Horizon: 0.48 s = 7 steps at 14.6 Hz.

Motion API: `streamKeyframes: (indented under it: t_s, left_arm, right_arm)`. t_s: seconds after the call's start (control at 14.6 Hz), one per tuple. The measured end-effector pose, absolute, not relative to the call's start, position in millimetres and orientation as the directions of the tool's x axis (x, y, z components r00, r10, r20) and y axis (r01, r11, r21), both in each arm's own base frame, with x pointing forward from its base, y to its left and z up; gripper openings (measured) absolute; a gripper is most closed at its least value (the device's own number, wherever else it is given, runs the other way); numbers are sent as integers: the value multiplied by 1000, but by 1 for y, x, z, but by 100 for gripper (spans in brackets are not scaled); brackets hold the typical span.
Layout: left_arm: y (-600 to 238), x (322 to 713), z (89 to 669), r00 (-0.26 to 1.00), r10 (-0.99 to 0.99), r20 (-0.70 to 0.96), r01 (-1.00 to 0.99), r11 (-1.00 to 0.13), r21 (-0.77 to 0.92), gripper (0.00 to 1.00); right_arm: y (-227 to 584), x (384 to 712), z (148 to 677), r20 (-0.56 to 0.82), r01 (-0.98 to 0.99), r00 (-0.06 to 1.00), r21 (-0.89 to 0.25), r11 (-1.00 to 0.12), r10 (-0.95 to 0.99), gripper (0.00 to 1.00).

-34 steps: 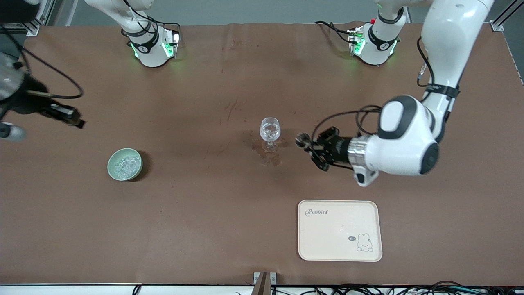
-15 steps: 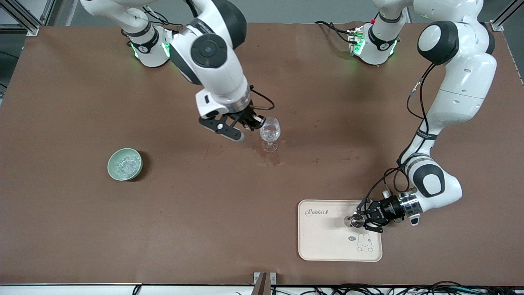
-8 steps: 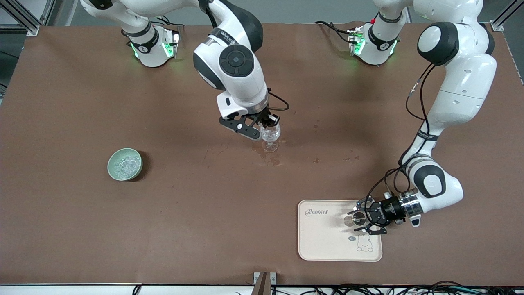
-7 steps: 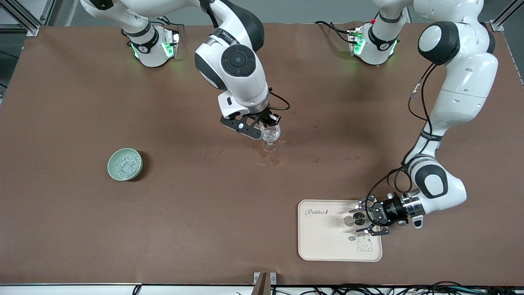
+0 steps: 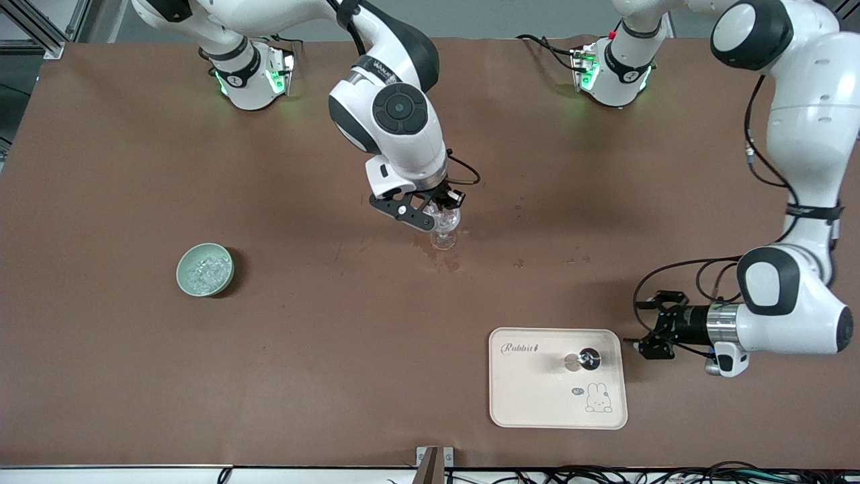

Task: Pour wine and add ice with both arms
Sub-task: 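Withdraw the left gripper while the right gripper releases the ice cube into the glass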

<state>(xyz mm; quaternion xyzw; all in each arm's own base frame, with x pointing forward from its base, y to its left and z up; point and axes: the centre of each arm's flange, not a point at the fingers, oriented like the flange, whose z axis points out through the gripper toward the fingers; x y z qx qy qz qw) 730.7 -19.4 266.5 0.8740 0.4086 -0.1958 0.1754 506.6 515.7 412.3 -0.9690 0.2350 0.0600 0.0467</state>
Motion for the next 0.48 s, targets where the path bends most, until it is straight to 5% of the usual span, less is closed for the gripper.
streamKeyframes:
  t_s: [0.48]
  left_arm:
    - [-54,697,447,960,212,-181,234,-966,106,100]
  right_arm:
    - [522,503,399,-149,-453,884,-48,-890,-442,23]
